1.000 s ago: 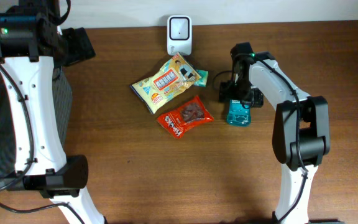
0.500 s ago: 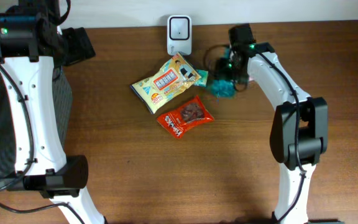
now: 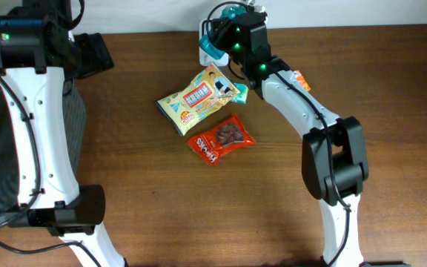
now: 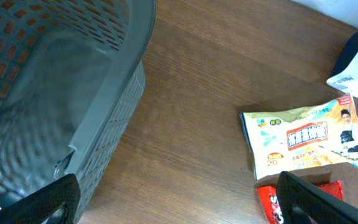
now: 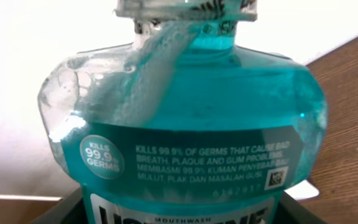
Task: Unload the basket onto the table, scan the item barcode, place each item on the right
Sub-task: 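Hold the Listerine barcode under the white scanner with the right gripper, then carry the Listerine bottle off to the right side of the table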
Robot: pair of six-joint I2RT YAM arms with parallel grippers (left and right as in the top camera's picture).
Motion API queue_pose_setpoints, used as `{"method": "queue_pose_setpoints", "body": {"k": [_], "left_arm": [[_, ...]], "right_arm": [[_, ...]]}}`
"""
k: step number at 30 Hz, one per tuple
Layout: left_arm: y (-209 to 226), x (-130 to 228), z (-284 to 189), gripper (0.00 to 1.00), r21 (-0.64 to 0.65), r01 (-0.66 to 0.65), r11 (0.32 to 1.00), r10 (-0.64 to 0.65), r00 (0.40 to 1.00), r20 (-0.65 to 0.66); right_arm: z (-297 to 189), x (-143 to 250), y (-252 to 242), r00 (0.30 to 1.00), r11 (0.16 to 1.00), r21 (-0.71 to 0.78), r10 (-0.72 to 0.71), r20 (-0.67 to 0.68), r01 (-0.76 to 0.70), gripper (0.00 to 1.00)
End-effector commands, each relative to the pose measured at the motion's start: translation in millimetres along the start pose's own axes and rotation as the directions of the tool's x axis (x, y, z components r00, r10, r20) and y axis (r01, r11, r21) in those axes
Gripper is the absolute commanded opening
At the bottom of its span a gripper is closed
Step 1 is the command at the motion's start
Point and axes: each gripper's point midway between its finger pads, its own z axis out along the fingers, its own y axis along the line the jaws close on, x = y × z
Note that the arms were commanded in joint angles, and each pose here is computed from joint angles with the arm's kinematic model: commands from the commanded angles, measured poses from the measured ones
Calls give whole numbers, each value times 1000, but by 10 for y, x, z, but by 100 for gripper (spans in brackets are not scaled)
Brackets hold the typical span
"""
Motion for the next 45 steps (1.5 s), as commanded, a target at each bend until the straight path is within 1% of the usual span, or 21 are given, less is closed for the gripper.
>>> {"method": "queue_pose_setpoints", "body": {"k": [1,3,4,5,6,10,11,14,18,21,22,23,25,26,31,33,35,37,42,44,45], "left_arm": [[24,-12,-85,99,6,1,1000,-1,1000,20],[24,-12,-85,99,6,1,1000,-1,1000,20],[24,-12,-85,99,6,1,1000,-1,1000,20],[24,-12,-85,99,6,1,1000,-1,1000,20],[24,-12,-85,99,6,1,1000,-1,1000,20],[24,-12,-85,99,6,1,1000,-1,1000,20],[24,-12,-85,99,6,1,1000,-1,1000,20],[24,-12,-85,99,6,1,1000,-1,1000,20],[24,-12,-85,99,6,1,1000,-1,1000,20],[24,-12,-85,99,6,1,1000,-1,1000,20],[24,-12,-85,99,6,1,1000,-1,1000,20],[24,-12,-85,99,6,1,1000,-1,1000,20],[24,-12,-85,99,6,1,1000,-1,1000,20],[22,-12,-86,99,6,1,1000,-1,1000,20],[24,-12,-85,99,6,1,1000,-1,1000,20],[24,-12,-85,99,6,1,1000,-1,1000,20],[24,-12,-85,99,6,1,1000,-1,1000,20],[24,-12,-85,99,6,1,1000,-1,1000,20],[24,-12,-85,99,6,1,1000,-1,1000,20],[24,-12,-85,99,6,1,1000,-1,1000,20],[24,-12,-85,99,6,1,1000,-1,1000,20]], "right_arm": [[120,-57,4,1000,1000,15,4,23,-4,45],[161,-8,45,1000,1000,-1,6,18,-6,45],[179,41,41,997,997,2,76,13,-76,45],[204,67,33,989,989,-2,148,12,-148,51],[242,69,33,984,984,-19,177,20,-177,53],[251,-41,143,981,981,-78,182,63,-177,51],[253,-56,123,980,982,-69,181,78,-176,48],[257,-64,85,990,994,-43,101,97,-97,43],[255,-86,74,992,998,-21,-52,112,55,44],[224,-192,206,978,986,-35,-155,137,161,44],[203,-253,285,962,971,-37,-227,155,235,44],[178,-321,366,920,933,-25,-350,178,360,44],[167,-387,315,855,875,48,-481,193,481,49],[178,-345,250,842,858,69,-514,163,510,49],[192,-269,162,844,853,86,-523,120,516,48],[234,-173,61,847,850,96,-525,79,518,45],[301,-54,-35,868,868,85,-494,44,490,46],[356,34,-39,869,869,52,-494,30,492,48],[343,-17,6,869,870,45,-493,50,491,48],[257,-177,103,869,873,42,-489,80,487,48],[126,-409,178,870,877,48,-481,112,479,49]]}}
